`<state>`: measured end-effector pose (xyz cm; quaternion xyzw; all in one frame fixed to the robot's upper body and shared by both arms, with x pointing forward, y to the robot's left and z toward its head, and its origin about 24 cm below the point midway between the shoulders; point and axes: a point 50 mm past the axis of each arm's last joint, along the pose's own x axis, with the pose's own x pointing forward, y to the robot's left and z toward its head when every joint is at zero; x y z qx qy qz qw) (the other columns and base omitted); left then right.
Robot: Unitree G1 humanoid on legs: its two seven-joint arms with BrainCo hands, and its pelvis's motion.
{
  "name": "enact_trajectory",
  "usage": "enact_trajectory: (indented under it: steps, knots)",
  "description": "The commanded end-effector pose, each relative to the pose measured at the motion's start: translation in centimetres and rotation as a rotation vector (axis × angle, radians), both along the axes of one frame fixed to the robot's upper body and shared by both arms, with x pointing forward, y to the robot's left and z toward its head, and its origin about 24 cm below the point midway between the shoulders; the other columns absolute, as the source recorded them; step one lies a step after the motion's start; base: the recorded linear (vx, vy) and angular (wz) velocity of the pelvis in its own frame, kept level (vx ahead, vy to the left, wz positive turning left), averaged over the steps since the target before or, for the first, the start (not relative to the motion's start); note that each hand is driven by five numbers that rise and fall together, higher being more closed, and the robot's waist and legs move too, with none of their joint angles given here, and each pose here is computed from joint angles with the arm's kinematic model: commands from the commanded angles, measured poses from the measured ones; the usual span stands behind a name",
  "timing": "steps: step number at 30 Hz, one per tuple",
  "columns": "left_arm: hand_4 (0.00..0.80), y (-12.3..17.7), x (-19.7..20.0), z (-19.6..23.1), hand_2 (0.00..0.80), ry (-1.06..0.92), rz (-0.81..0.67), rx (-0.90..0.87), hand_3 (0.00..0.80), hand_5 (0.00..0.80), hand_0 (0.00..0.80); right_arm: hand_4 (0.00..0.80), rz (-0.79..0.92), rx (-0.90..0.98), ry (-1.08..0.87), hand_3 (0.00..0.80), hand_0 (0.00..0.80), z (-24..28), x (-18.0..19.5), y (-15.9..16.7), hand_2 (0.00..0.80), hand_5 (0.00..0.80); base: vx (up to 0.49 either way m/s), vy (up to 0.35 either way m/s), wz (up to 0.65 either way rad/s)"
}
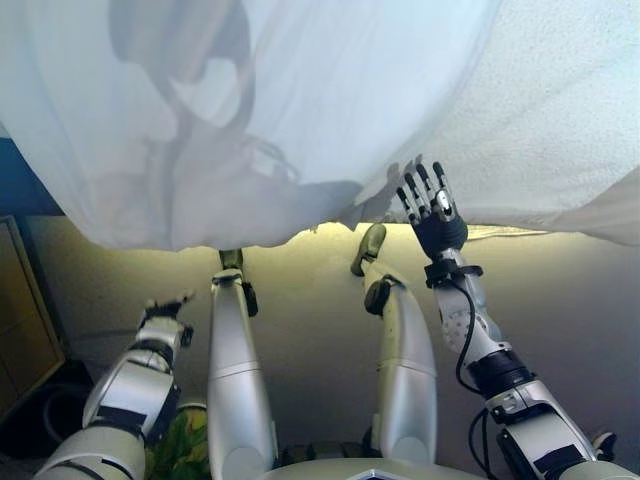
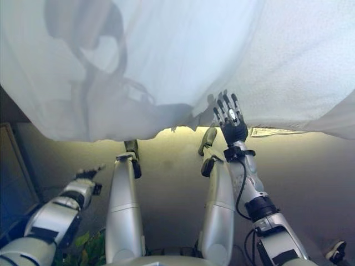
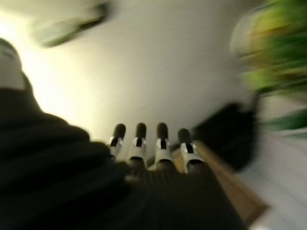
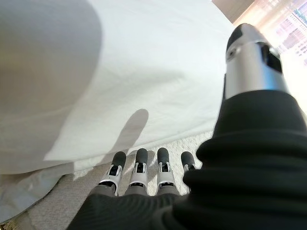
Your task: Make the bed neatly
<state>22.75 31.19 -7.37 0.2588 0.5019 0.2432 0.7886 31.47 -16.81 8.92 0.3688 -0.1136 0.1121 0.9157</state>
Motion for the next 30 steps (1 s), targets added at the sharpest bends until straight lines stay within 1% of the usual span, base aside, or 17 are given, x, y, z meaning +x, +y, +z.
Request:
enact_trajectory:
  steps: [1, 5, 11, 14, 18, 21, 25, 30]
  knots:
    - [0.0, 1.9, -3.4, -1.0, 0.0, 0.049, 0.127, 0.014, 0.0, 0.0, 0.0, 0.0, -0.035, 0.097, -0.113, 0.0, 0.0, 1.3, -1.3, -0.6, 0.0, 0.0, 0.043, -0.023, 0.06]
    - [0.0, 1.7, -4.4, -1.7, 0.0, 0.003, 0.147, 0.009, 0.0, 0.0, 0.0, 0.0, -0.042, 0.109, -0.093, 0.0, 0.0, 0.9, -1.8, -0.6, 0.0, 0.0, 0.054, -0.01, 0.14]
    - [0.0, 1.3, -7.4, -3.5, 0.0, 0.004, 0.077, -0.052, 0.0, 0.0, 0.0, 0.0, -0.099, 0.061, -0.05, 0.0, 0.0, 0.6, -2.7, -1.8, 0.0, 0.0, 0.051, 0.076, 0.09]
    - [0.0, 0.8, -8.1, -4.0, 0.0, -0.034, 0.071, -0.081, 0.0, 0.0, 0.0, 0.0, -0.132, 0.019, 0.001, 0.0, 0.0, 0.0, -3.2, -2.4, 0.0, 0.0, 0.089, 0.097, 0.17]
    - [0.0, 0.8, -8.0, -3.7, 0.0, -0.143, 0.094, -0.122, 0.0, 0.0, 0.0, 0.0, -0.175, -0.056, 0.097, 0.0, 0.0, -1.8, -3.5, -3.2, 0.0, 0.0, 0.086, 0.059, 0.14]
    - [0.0, 1.2, -7.0, -2.7, 0.0, -0.311, 0.122, -0.163, 0.0, 0.0, 0.0, 0.0, -0.214, -0.107, 0.202, 0.0, 0.0, -4.1, -4.2, -4.3, 0.0, 0.0, 0.116, 0.006, 0.11]
    - [0.0, 1.8, -5.6, -0.8, 0.0, -0.492, 0.117, -0.174, 0.0, 0.0, 0.0, 0.0, -0.27, -0.134, 0.319, 0.0, 0.0, -7.0, -5.6, -6.4, 0.0, 0.0, 0.11, -0.055, 0.08]
    - [0.0, 2.4, -4.6, 1.2, 0.0, -0.645, 0.084, -0.194, 0.0, 0.0, 0.0, 0.0, -0.304, -0.134, 0.433, 0.0, 0.0, -10.2, -7.7, -8.3, 0.0, 0.0, 0.072, -0.114, 0.08]
